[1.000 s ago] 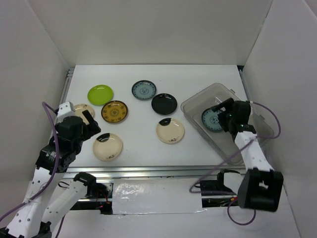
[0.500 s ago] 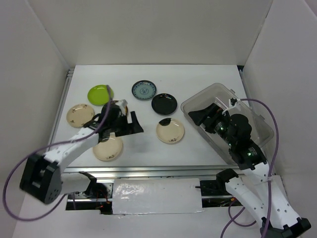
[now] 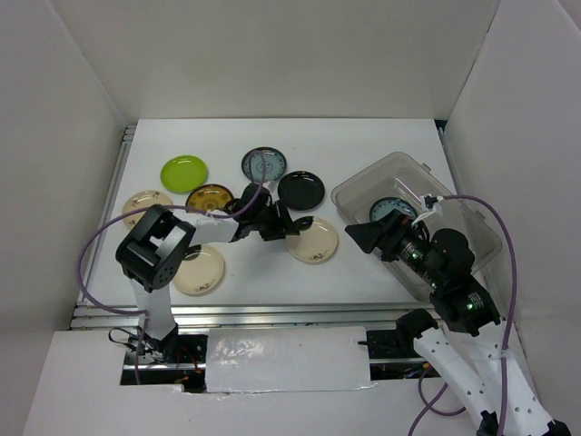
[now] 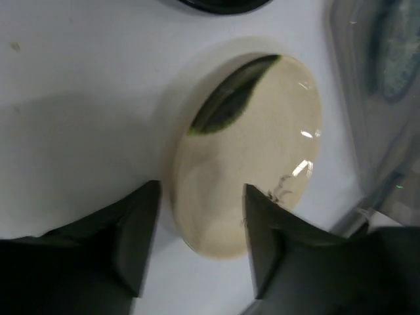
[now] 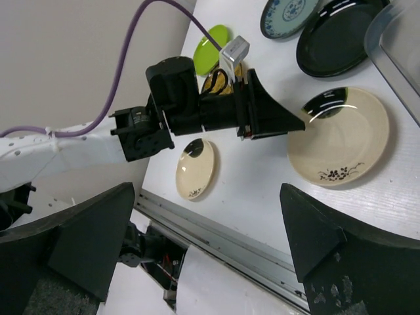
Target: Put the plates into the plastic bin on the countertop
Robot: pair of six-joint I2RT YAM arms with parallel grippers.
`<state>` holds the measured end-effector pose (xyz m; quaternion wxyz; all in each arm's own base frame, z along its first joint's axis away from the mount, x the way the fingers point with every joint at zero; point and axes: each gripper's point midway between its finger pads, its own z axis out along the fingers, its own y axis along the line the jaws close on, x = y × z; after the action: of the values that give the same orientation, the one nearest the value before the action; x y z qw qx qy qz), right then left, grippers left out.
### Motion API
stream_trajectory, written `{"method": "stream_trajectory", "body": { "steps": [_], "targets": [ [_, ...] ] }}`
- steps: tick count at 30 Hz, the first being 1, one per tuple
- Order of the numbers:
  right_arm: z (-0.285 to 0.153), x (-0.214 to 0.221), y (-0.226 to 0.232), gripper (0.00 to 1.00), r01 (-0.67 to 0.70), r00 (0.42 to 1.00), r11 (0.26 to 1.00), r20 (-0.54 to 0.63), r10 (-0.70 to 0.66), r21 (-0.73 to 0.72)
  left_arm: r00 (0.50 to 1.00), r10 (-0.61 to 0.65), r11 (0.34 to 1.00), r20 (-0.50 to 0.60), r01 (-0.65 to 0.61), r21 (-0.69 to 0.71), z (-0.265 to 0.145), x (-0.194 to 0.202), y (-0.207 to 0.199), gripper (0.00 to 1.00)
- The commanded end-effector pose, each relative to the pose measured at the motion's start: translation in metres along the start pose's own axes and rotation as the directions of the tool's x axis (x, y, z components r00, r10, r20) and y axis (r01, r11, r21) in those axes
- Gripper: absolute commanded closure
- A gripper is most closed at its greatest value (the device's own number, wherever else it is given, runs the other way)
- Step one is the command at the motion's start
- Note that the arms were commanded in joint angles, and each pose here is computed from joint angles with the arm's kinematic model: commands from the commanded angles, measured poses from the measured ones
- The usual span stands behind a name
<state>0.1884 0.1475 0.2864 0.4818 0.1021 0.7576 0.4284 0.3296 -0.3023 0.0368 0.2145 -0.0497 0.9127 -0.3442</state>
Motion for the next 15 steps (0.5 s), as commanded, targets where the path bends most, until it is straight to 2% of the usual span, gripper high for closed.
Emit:
{"method": "stream_trajectory", "body": {
  "steps": [1, 3, 4, 5, 7, 11, 12, 15],
  "targets": [
    [-0.001, 0.01, -0.006, 0.0, 0.013, 1.0, 1.0, -0.029, -0.013, 0.002, 0.998, -0.056, 0.99, -0.037, 0.05, -0.131, 0.026, 0.019, 0.04, 0.39],
    [-0.002, 0.01, -0.008, 0.0, 0.013, 1.0, 1.0, -0.029, -0.013, 0.006, 0.996, -0.071, 0.987, -0.046, 0.063, -0.148, 0.031, 0.023, 0.046, 0.59],
    [-0.002, 0.011, -0.008, 0.0, 0.016, 0.999, 1.0, -0.029, -0.015, 0.01, 0.996, -0.076, 0.984, -0.04, 0.069, -0.163, 0.031, 0.023, 0.049, 0.76],
    [-0.002, 0.01, -0.009, 0.0, 0.016, 1.0, 1.0, -0.026, -0.015, 0.013, 0.996, -0.083, 0.981, -0.037, 0.075, -0.179, 0.029, 0.025, 0.053, 0.87],
    [-0.002, 0.012, -0.013, 0.0, 0.021, 0.999, 0.999, -0.027, -0.021, 0.024, 0.997, -0.079, 0.972, 0.012, 0.08, -0.219, 0.016, 0.02, 0.057, 1.0],
    [0.014, 0.025, -0.034, 0.0, 0.032, 0.998, 0.998, -0.058, -0.029, 0.054, 0.989, -0.033, 0.96, 0.143, 0.072, -0.272, -0.035, 0.014, 0.048, 1.0],
    [0.018, 0.029, -0.039, 0.0, 0.036, 0.997, 0.997, -0.068, -0.031, 0.061, 0.982, -0.007, 0.971, 0.19, 0.052, -0.235, -0.059, 0.01, 0.035, 1.0],
    [0.031, 0.044, -0.051, 0.0, 0.048, 0.993, 0.998, -0.114, -0.042, 0.051, 0.978, 0.065, 0.993, 0.198, -0.043, -0.114, -0.099, 0.015, 0.0, 1.0]
  ]
}}
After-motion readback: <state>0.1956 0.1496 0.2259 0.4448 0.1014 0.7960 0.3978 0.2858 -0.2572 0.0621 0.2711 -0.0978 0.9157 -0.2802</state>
